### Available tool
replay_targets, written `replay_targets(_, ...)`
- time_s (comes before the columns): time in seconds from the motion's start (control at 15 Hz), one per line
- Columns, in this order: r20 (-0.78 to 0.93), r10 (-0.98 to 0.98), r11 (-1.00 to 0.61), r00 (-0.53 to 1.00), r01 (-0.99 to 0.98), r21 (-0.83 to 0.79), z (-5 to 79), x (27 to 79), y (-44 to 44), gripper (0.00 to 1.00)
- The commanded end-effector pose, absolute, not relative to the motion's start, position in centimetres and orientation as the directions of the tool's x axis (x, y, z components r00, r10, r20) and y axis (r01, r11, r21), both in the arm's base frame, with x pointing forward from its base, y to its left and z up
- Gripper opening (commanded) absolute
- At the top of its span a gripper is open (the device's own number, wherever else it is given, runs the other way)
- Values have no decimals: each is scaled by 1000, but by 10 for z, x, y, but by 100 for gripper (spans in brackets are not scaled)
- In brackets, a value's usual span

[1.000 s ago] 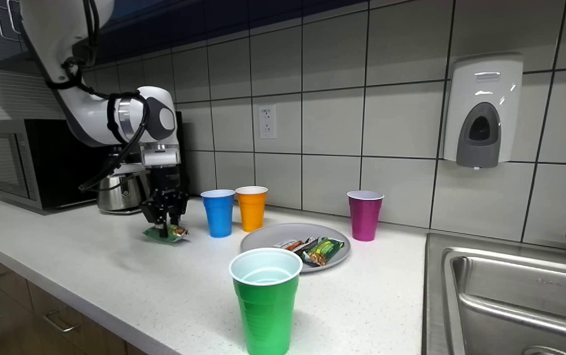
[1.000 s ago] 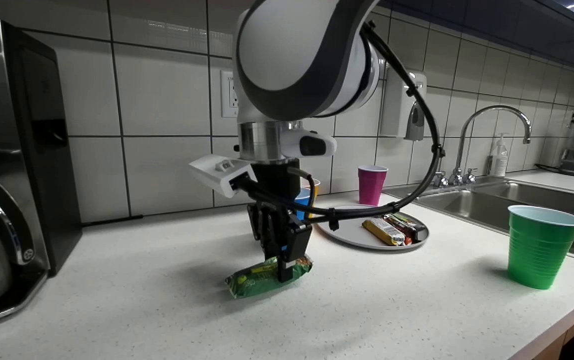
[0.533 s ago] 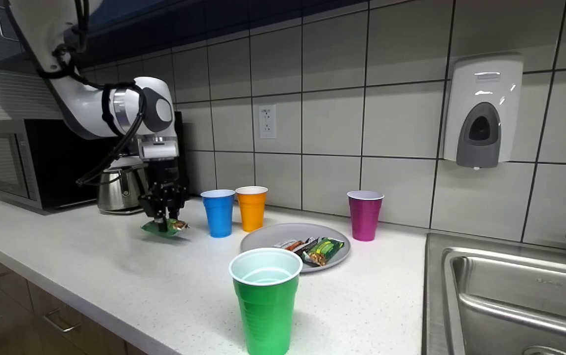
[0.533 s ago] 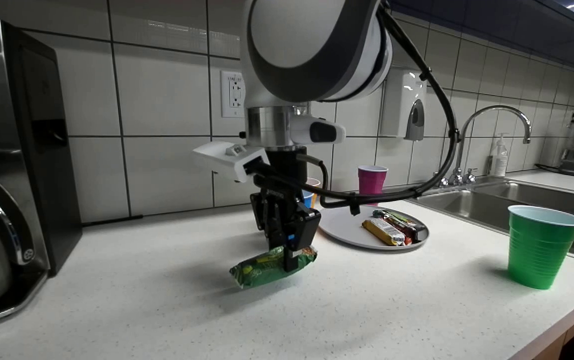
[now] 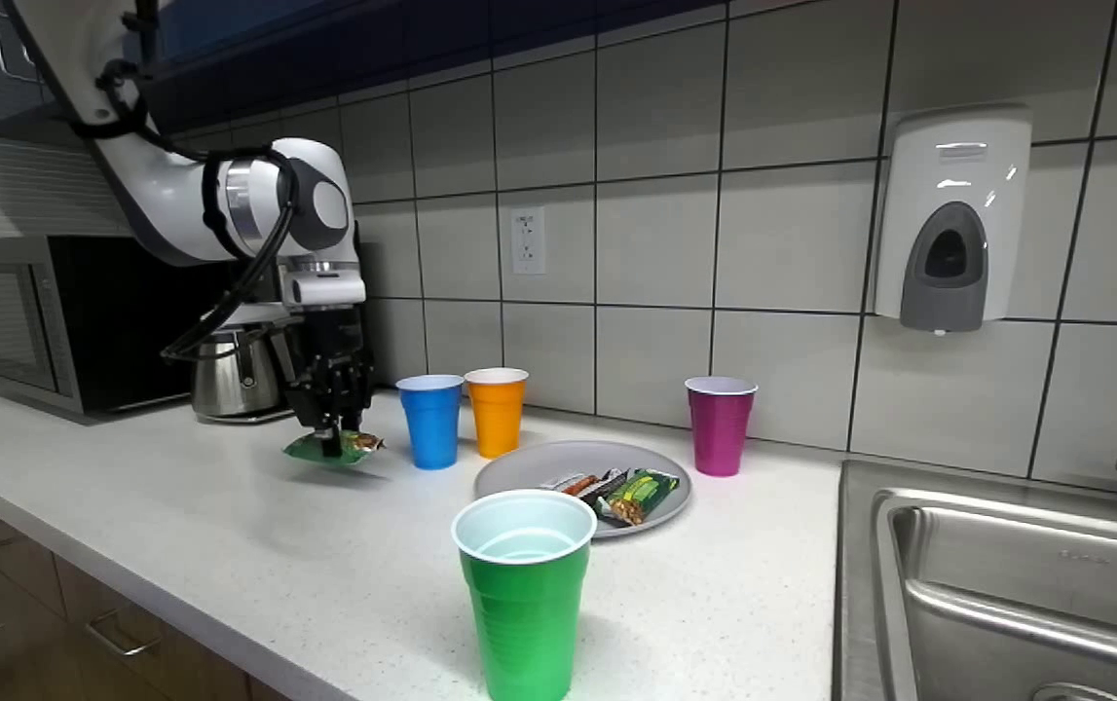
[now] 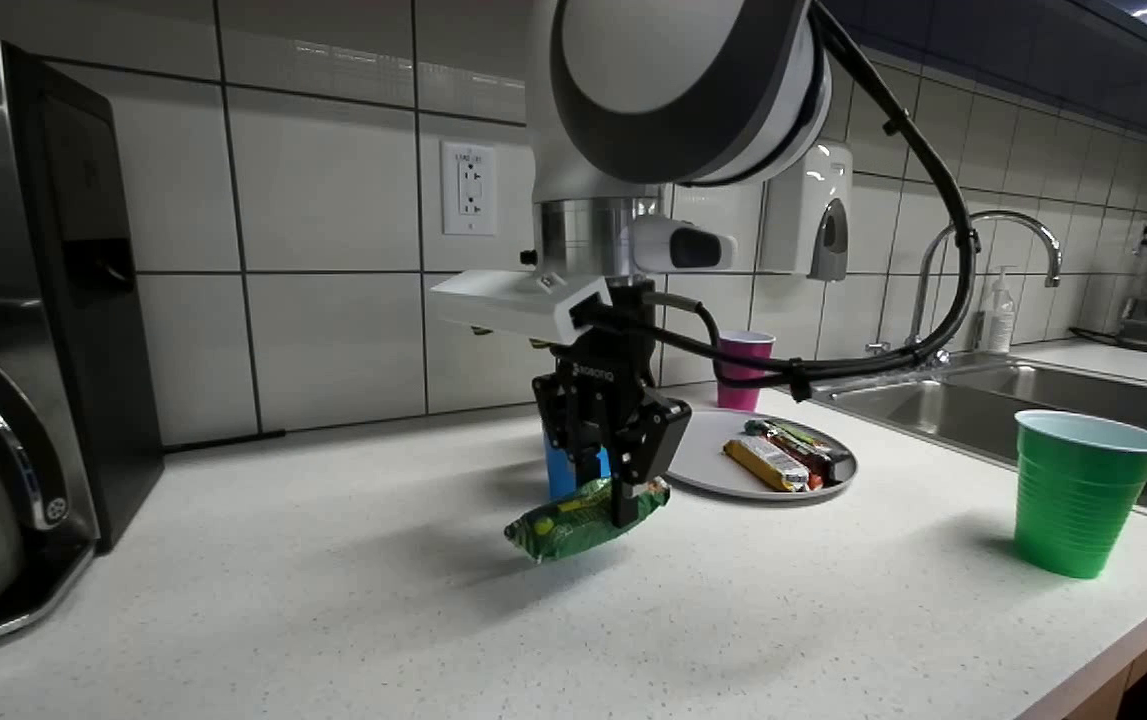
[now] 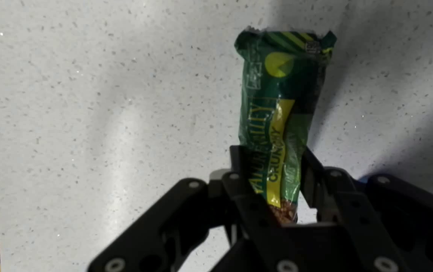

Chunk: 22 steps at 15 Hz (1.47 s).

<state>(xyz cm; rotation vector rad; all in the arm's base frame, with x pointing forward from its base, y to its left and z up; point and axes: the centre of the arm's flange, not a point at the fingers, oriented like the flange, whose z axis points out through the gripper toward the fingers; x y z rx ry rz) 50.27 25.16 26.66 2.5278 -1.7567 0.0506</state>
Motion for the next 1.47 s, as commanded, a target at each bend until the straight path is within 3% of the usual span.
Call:
replay_targets(0.0, 82, -918, -386, 388, -922, 44, 282, 496, 229, 12)
replay_targets(1.4, 139, -897, -405, 419, -907, 118, 304, 521, 151, 12)
